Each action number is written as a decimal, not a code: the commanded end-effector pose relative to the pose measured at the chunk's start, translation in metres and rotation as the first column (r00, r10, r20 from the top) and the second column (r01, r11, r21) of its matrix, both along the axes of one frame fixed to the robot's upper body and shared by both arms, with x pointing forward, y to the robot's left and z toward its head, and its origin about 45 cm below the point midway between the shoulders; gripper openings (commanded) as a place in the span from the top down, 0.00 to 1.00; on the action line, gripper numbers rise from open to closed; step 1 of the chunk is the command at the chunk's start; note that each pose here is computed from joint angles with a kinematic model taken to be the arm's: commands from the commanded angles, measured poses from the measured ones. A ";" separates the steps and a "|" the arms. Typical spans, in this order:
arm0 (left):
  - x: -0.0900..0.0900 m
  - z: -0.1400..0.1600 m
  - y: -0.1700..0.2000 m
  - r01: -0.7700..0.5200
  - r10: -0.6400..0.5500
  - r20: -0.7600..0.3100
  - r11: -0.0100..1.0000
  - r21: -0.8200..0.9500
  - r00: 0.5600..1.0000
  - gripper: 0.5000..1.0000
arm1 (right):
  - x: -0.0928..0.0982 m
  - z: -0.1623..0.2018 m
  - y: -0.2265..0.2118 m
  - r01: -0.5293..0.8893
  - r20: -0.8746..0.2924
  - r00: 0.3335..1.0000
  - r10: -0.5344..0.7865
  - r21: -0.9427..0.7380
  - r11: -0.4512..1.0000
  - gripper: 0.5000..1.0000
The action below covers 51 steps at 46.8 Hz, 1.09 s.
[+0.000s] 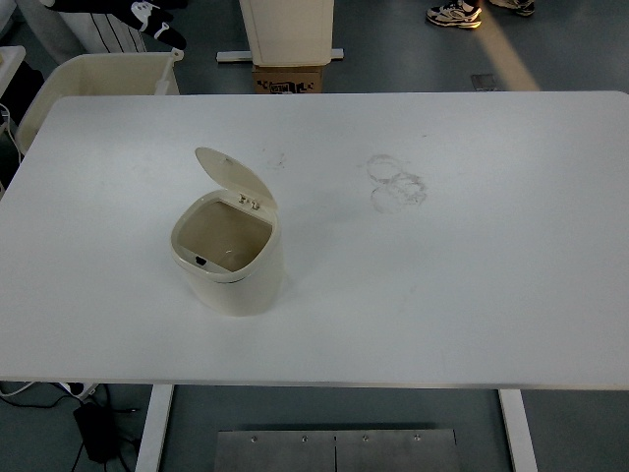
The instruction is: Open trash can
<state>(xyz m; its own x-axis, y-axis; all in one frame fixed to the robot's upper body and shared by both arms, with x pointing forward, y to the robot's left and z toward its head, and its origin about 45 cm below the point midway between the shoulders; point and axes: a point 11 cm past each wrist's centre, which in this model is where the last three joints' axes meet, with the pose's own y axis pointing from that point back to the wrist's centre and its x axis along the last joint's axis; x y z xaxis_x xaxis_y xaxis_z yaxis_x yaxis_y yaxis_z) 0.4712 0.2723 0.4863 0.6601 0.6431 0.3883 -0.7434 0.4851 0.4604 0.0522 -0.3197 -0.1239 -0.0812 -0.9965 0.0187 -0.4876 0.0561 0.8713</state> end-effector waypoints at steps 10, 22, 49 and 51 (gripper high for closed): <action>0.024 0.012 0.004 -0.072 0.079 0.038 0.986 -0.151 0.996 0.00 | 0.000 0.000 0.000 0.001 0.000 1.000 -0.001 0.002 1.000 0.02; 0.042 0.023 0.035 -0.119 0.186 0.117 0.895 -0.431 0.975 0.00 | -0.002 0.000 0.001 0.004 -0.004 1.000 -0.004 0.005 1.000 0.02; 0.038 -0.059 0.161 -0.385 0.514 -0.036 0.592 -0.708 0.857 0.00 | -0.011 -0.001 0.003 0.007 -0.017 1.000 -0.007 0.010 1.000 0.02; 0.036 -0.068 0.166 -0.397 0.525 -0.055 0.565 -0.723 0.849 0.00 | -0.011 -0.001 0.003 0.007 -0.017 1.000 -0.007 0.010 1.000 0.02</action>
